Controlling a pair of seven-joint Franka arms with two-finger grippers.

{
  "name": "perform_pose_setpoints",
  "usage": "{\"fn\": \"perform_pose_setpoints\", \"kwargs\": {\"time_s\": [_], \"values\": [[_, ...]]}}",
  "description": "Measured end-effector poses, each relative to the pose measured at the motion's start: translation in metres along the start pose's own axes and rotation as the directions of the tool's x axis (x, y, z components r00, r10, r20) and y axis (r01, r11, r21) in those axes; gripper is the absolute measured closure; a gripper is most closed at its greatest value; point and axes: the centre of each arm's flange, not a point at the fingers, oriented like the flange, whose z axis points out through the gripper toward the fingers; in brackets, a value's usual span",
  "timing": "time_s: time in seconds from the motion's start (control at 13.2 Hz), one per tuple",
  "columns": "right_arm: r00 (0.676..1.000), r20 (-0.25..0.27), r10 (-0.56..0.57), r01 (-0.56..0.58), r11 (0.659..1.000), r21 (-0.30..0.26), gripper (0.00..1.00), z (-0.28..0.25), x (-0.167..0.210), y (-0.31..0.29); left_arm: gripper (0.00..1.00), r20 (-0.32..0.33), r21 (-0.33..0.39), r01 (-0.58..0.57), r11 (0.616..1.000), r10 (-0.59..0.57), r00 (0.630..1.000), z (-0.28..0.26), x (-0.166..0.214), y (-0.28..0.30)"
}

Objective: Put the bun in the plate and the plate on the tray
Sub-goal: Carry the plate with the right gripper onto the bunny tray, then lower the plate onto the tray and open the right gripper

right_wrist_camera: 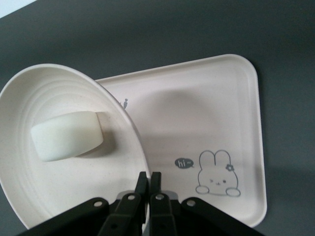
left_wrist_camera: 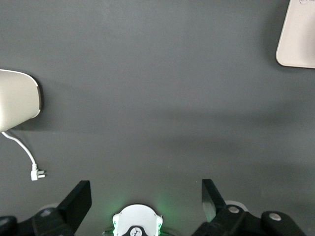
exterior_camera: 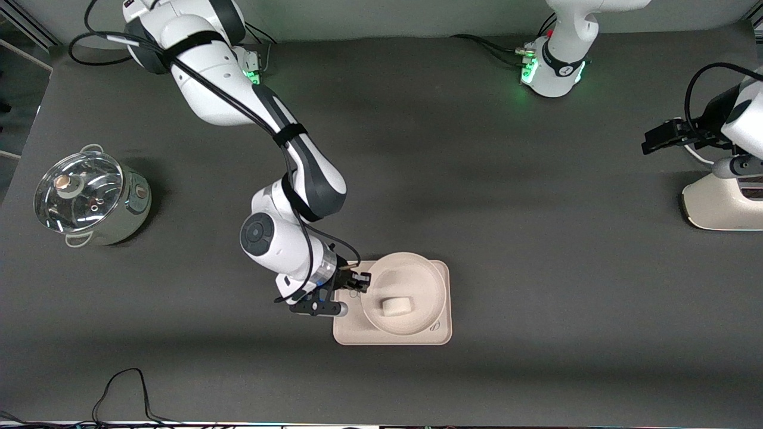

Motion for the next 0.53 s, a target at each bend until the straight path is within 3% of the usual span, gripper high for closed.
{"fn": "perform_pose_setpoints", "kwargs": {"time_s": [0.23,0.53], "values": [[1.000,0.014,0.014,-0.014,0.999,-0.035,0.96,0.048,0.000,0.023,0.00,-0.004,0.001,-0.004,1.000,0.004,1.000,-0.002,0.001,0.003],[0.999,0.041,0.036,-0.033,0.998,-0.057,0.96,0.081,-0.006,0.042,0.00,-0.088,-0.005,-0.006,1.000,0.005,0.996,-0.022,0.026,0.007]]}}
